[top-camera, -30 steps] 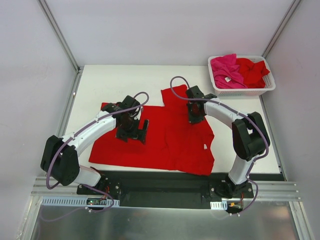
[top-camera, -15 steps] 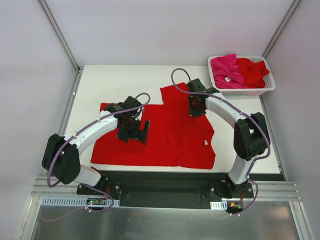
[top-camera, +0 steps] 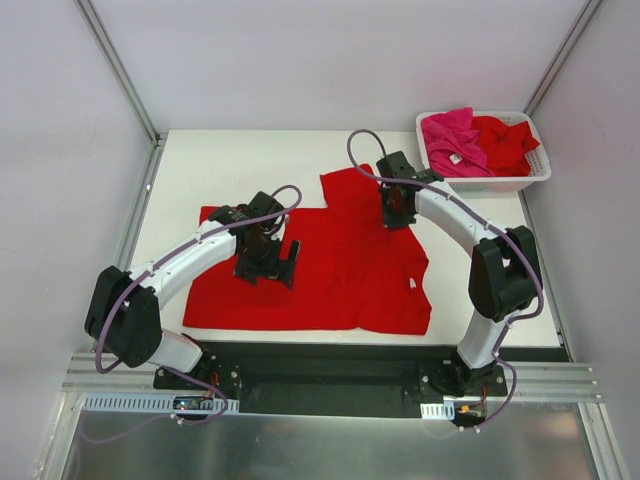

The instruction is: Fold and stack the t-shirts

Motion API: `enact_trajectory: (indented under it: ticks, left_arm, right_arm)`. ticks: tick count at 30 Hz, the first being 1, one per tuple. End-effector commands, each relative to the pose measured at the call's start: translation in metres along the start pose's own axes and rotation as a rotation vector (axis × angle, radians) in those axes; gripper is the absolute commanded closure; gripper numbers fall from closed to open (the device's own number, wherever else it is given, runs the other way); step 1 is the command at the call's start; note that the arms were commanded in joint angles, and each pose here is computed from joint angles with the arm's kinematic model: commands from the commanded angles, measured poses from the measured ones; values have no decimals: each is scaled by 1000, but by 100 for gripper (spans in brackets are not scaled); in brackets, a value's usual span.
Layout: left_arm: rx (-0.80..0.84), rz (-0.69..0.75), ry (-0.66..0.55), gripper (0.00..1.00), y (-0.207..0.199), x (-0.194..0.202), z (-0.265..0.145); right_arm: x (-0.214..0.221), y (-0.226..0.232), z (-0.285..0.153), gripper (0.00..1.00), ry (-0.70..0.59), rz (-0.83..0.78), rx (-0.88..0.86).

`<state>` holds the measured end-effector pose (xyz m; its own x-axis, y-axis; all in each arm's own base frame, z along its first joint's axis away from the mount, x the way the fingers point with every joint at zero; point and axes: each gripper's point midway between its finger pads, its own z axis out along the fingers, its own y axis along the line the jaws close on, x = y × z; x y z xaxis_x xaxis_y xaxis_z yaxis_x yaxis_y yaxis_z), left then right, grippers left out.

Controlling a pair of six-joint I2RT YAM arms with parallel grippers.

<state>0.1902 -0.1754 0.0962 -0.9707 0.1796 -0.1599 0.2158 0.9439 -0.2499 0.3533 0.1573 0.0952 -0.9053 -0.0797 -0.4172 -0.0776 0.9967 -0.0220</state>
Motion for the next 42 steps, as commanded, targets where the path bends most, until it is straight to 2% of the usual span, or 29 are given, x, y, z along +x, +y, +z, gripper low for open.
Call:
enact_trajectory:
  ticks: [1, 6, 17, 19, 20, 22, 23, 24, 30, 35, 39, 42]
  left_arm:
    - [13, -3, -3, 1, -8, -3, -6]
    - [13, -6, -6, 1, -9, -2, -7]
    - [14, -10, 7, 1, -9, 2, -4]
    - [13, -7, 8, 1, -9, 2, -4]
    - [9, -7, 6, 1, -8, 1, -4]
    - [12, -5, 8, 1, -9, 1, -4]
    - [9, -7, 10, 1, -8, 1, -4]
    - [9, -8, 11, 1, -8, 1, -3]
    - [4, -10, 16, 1, -8, 0, -1]
    - [3, -10, 15, 1, -10, -4, -1]
    - [9, -8, 12, 1, -11, -4, -2]
    - [13, -16, -9, 0, -12, -4, -7]
  right_arm:
    - [-36, -3, -31, 99, -111, 20, -15]
    - [-50, 6, -33, 99, -130, 19, -41]
    - [-58, 17, -12, 99, -71, 8, -55]
    - [-54, 19, -5, 88, -40, 2, -54]
    - [-52, 19, -5, 70, -34, 4, -53]
    - [-50, 17, -6, 62, -37, 6, -49]
    - [-48, 17, -7, 54, -42, 8, -49]
    - [-48, 17, -10, 53, -51, 9, -55]
    - [-55, 25, -44, 51, -129, 5, -124]
    - [-56, 51, -49, 50, -179, -27, -247]
    - [-48, 81, -40, 51, -119, -57, -365]
    - [-43, 94, -26, 52, -75, -72, -361]
